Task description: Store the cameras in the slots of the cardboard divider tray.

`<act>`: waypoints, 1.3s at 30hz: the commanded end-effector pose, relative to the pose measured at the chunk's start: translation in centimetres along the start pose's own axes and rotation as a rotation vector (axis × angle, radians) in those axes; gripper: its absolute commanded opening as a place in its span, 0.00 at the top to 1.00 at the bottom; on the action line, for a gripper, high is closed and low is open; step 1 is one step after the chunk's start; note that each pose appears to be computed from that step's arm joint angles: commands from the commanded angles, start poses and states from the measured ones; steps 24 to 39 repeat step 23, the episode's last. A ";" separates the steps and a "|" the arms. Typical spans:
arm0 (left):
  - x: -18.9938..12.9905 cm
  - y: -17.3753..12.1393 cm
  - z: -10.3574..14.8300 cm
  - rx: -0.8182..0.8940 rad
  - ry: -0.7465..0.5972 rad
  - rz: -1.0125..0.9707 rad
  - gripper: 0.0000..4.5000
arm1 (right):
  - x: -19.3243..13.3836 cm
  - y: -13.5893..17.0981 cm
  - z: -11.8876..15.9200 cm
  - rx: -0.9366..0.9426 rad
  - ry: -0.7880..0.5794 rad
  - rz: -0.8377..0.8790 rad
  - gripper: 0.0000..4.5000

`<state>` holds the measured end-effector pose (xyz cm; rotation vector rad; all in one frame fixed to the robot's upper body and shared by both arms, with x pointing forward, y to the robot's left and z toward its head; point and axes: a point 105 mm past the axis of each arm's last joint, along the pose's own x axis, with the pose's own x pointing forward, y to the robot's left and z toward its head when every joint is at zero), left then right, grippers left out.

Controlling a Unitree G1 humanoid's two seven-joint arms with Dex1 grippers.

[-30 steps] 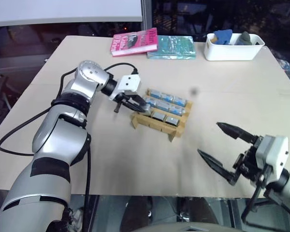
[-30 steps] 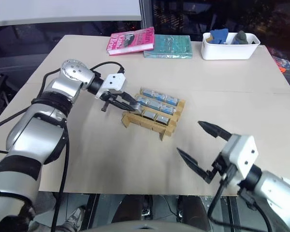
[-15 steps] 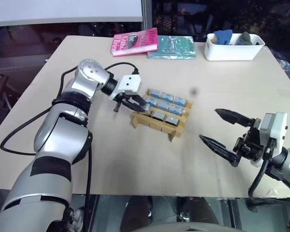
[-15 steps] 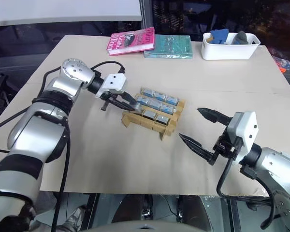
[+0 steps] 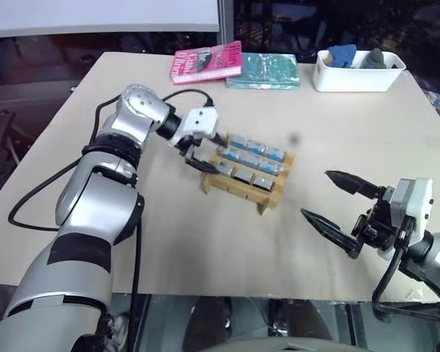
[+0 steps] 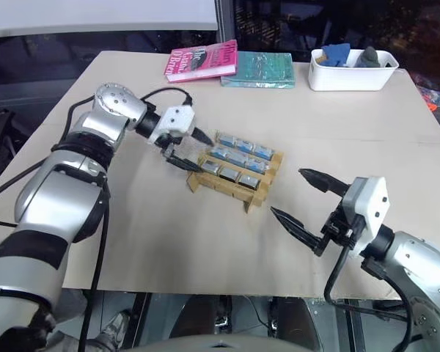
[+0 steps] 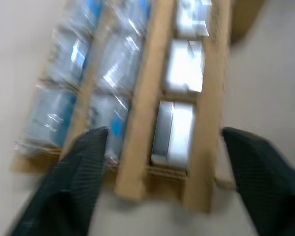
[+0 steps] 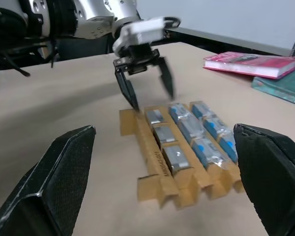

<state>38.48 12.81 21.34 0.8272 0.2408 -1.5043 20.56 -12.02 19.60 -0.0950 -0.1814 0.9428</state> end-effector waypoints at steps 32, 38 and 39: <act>-5.3 -14.9 -4.0 -0.633 -0.361 0.812 0.02 | -7.8 -4.3 -4.9 -0.018 0.293 -0.183 0.00; -5.3 -14.9 -4.0 -0.633 -0.361 0.812 0.02 | -7.8 -4.3 -4.9 -0.018 0.293 -0.183 0.00; -5.3 -14.9 -4.0 -0.633 -0.361 0.812 0.02 | -7.8 -4.3 -4.9 -0.018 0.293 -0.183 0.00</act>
